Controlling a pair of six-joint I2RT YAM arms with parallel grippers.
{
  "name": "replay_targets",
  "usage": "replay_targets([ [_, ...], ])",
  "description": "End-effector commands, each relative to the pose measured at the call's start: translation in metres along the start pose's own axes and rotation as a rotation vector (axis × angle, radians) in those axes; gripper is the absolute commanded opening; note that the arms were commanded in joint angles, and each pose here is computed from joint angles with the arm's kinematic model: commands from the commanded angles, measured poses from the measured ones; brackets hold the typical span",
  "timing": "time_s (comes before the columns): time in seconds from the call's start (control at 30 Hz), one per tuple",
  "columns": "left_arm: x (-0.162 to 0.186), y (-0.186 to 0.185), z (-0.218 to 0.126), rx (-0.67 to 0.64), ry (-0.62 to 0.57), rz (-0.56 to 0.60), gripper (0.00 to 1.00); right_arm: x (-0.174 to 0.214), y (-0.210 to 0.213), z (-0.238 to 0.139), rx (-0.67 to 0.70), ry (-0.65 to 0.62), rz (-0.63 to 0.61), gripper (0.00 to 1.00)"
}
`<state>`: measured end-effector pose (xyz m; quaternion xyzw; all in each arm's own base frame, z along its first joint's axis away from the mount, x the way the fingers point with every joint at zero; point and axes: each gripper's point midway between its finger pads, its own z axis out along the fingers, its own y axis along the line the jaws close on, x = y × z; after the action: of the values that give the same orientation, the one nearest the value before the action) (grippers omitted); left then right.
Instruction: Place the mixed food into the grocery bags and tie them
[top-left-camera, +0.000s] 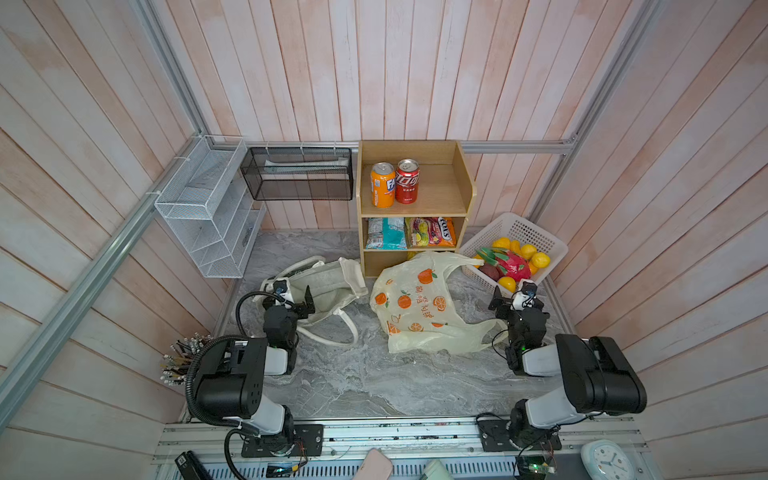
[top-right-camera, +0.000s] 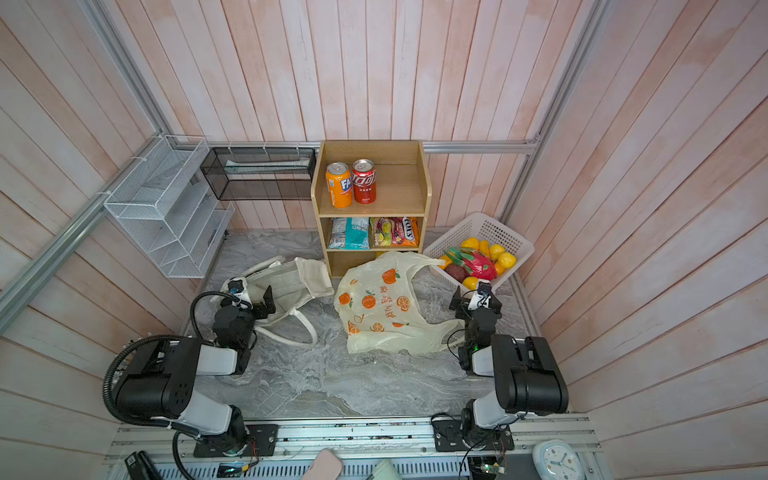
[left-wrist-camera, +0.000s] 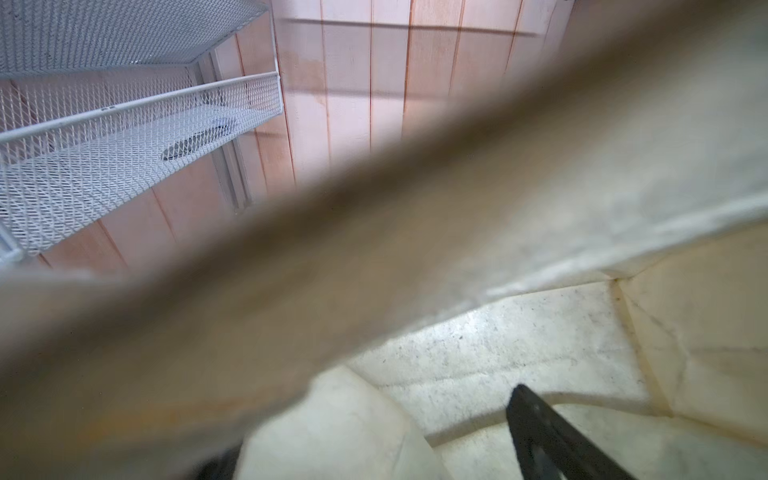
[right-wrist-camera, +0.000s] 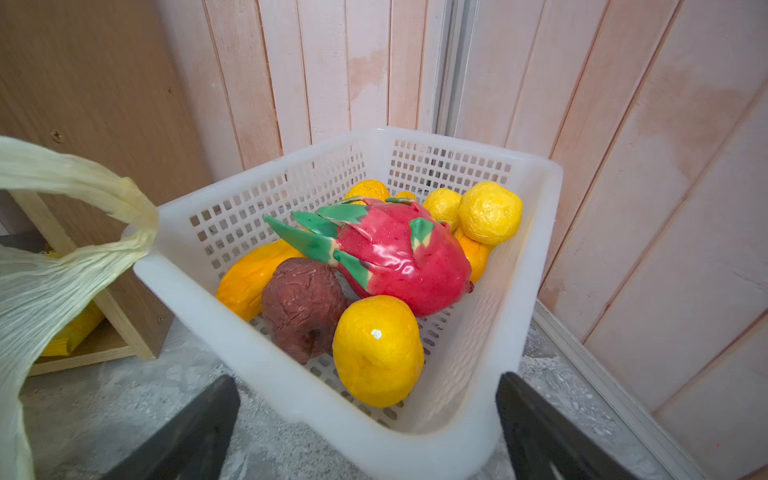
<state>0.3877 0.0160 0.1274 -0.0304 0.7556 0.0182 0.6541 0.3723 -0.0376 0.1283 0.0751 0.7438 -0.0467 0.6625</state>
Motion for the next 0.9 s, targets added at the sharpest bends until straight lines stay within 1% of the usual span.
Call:
replay_targets([
  [0.0, -0.0005, -0.0047, 0.0011, 0.023, 0.002, -0.006, 1.0, 0.0029, 0.0065, 0.0018, -0.028, 0.022, 0.003, 0.98],
  [0.87, 0.0007, -0.0049, 0.0035, 0.021, 0.011, -0.006, 1.0, 0.0032, 0.0067, 0.0023, -0.028, 0.024, 0.002, 0.98],
])
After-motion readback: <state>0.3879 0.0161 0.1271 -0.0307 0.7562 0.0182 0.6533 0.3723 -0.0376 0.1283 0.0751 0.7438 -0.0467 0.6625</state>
